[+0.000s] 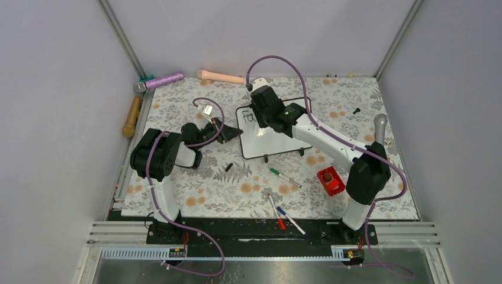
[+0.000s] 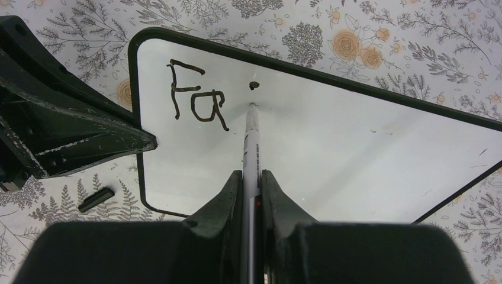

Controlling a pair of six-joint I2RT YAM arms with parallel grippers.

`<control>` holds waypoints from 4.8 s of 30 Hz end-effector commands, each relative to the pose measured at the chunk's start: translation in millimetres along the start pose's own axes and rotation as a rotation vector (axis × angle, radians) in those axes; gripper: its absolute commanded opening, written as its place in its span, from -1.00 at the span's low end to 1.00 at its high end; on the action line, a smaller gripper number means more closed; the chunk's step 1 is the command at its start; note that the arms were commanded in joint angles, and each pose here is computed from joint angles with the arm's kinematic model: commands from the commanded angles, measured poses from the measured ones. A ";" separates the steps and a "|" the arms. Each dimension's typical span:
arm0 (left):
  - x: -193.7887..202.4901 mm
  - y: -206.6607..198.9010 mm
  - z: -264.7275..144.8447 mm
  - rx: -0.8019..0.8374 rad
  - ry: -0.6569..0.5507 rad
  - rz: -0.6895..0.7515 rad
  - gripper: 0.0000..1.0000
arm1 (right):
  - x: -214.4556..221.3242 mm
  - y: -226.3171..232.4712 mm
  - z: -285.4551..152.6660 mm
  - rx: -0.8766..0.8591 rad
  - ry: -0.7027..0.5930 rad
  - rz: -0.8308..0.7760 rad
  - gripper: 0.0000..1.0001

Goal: Write a sentence on the whiteboard

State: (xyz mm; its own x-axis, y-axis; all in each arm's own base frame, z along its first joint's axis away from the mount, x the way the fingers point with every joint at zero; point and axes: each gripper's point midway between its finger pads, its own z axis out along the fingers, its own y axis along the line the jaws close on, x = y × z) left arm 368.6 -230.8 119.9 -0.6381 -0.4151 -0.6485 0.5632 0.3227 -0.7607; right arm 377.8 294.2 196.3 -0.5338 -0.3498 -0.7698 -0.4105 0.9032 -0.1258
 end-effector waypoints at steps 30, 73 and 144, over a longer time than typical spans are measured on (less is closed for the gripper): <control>-15.0 -22.4 0.2 0.064 -0.040 0.078 -0.96 | 3.4 -5.0 -20.4 -0.027 -0.013 0.051 -1.00; -16.4 -24.3 0.5 0.069 -0.040 0.085 -0.95 | -8.3 -23.7 0.3 0.072 0.002 0.030 -1.00; -15.2 -24.0 0.5 0.071 -0.036 0.080 -0.96 | -24.5 -28.9 -0.4 0.069 -0.029 0.066 -1.00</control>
State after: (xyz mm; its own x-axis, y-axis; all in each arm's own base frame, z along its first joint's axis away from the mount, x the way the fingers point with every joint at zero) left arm 367.9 -231.4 124.0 -0.6329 -0.4147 -0.6538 0.5714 0.3197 -0.7559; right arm 394.1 278.9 209.0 -0.5507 -0.3005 -0.7788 -0.3490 0.9304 -0.1122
